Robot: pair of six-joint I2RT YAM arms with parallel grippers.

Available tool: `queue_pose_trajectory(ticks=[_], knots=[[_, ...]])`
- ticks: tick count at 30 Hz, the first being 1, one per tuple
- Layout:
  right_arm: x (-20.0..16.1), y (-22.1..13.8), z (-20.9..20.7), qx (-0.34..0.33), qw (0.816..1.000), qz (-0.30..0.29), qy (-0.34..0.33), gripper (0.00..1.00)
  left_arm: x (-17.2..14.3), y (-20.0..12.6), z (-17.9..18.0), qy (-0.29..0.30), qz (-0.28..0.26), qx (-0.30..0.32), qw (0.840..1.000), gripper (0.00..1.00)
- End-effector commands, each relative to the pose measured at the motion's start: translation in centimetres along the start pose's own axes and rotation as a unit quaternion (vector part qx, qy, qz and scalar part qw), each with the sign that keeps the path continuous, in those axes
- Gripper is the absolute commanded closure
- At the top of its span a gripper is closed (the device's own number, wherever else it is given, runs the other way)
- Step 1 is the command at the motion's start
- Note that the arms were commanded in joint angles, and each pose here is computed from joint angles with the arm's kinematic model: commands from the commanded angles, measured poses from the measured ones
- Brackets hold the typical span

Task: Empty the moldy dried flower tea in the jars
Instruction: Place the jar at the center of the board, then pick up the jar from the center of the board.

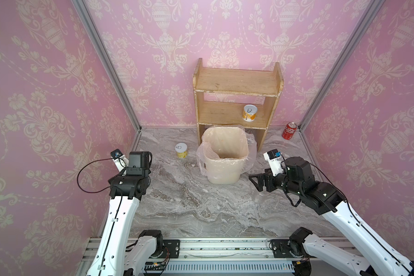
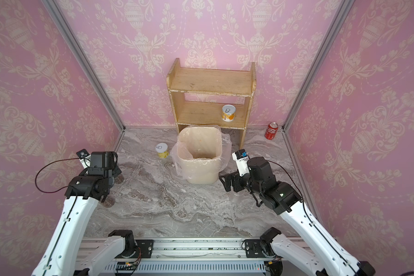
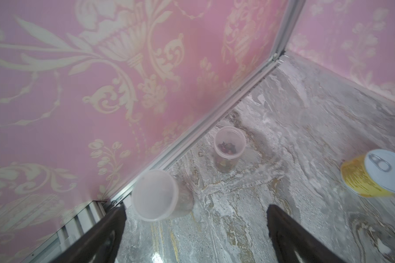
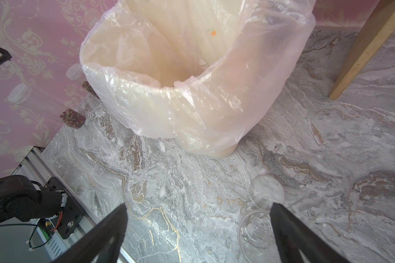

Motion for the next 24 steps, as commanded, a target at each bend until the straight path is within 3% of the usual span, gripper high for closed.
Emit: queue_pose_trajectory(ticks=[1, 6, 24], knots=[[0.6, -0.3, 0.7, 0.009, 1.000, 0.000, -0.018, 0.01, -0.7, 1.1, 2.7, -0.036, 0.007, 0.065, 0.997, 0.01], [0.9, -0.6, 0.8, 0.008, 1.000, 0.000, -0.016, 0.00, -2.2, 3.7, 3.0, -0.064, 0.053, 0.077, 0.994, 0.01], [-0.2, 0.0, 0.1, -0.003, 1.000, 0.015, -0.020, 0.01, -6.8, 8.2, 2.4, -0.123, 0.125, 0.100, 0.979, 0.08]])
Point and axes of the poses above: each gripper's point midway between its finger pads, its own y axis out along the fingers, its own z axis along the line the jaws close on, x = y × z, the point moved 1 cm from there along -y, back along the fingers, and after that the axes turned 7 degrees about y, right-handed, at the moved point
